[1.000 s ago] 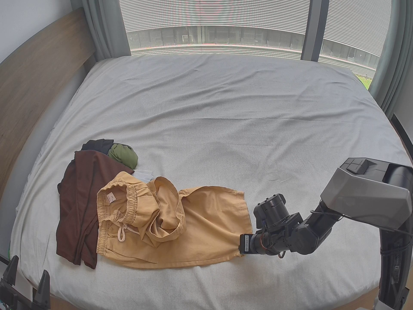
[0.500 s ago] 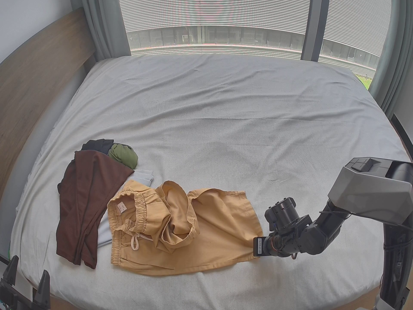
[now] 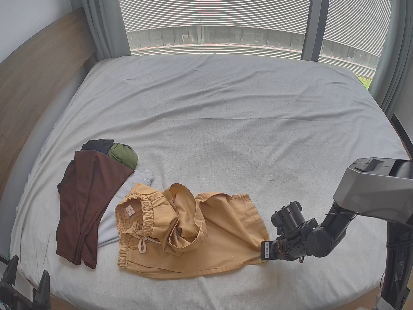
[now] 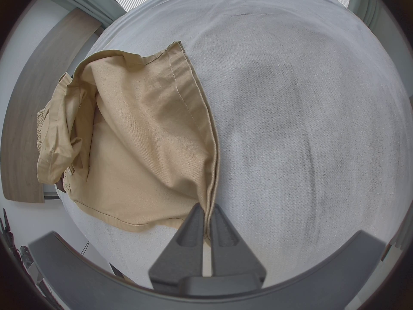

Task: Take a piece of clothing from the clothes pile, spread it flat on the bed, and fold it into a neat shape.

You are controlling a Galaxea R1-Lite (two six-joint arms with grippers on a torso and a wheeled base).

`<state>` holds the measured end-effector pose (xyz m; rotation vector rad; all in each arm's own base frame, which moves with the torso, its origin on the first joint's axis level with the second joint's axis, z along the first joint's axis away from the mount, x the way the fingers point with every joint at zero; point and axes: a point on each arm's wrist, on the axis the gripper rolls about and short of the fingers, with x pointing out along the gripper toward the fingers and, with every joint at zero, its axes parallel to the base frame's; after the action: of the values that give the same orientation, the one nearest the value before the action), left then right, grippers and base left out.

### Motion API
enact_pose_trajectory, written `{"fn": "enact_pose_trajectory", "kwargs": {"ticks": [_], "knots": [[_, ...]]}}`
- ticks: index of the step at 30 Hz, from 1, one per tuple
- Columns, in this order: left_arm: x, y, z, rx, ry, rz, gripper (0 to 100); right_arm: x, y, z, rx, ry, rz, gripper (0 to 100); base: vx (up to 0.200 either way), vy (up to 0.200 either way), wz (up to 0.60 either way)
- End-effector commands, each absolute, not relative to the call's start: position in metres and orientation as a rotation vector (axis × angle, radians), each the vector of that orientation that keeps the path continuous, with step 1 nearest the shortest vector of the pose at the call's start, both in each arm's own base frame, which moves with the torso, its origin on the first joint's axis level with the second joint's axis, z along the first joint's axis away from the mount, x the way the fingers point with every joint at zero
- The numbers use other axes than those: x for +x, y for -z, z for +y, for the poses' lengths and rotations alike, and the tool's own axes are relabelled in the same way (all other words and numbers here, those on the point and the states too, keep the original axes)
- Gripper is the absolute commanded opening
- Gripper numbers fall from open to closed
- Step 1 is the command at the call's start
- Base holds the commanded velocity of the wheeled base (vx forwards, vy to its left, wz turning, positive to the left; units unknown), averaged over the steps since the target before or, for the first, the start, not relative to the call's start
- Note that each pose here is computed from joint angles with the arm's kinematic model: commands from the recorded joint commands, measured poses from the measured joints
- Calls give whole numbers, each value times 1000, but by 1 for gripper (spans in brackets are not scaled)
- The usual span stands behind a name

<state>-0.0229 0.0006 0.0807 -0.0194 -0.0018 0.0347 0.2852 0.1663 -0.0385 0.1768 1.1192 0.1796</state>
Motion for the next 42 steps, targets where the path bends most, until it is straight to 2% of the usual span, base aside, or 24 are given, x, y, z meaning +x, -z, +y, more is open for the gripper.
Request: {"fn": "enact_pose_trajectory", "kwargs": {"ticks": [1,16,28,29,34,36,39,40,42], "knots": [[-23,-76,1,-18,-35,3,100,281,37,163,177,-174,1128,0,0,0,0],[-23,-76,1,-18,-34,3,100,274,31,135,196,-90,1137,0,0,0,0],[-23,-76,0,-25,-29,3,100,267,37,136,196,-116,1127,0,0,0,0],[-23,-76,0,-23,-29,3,100,266,37,136,199,-117,1122,100,0,0,0],[-23,-76,0,-9,-26,1,100,260,38,136,223,-144,1048,100,0,0,0],[-23,-75,0,3,-9,3,100,255,31,134,242,-169,977,100,0,0,0],[-23,-76,0,9,0,2,100,247,3,130,291,-235,786,100,0,0,0],[-23,-76,0,9,0,2,100,247,3,130,291,-235,786,100,0,0,0],[-23,-76,0,15,3,-2,100,241,-23,124,294,-299,606,100,0,0,0]]}}
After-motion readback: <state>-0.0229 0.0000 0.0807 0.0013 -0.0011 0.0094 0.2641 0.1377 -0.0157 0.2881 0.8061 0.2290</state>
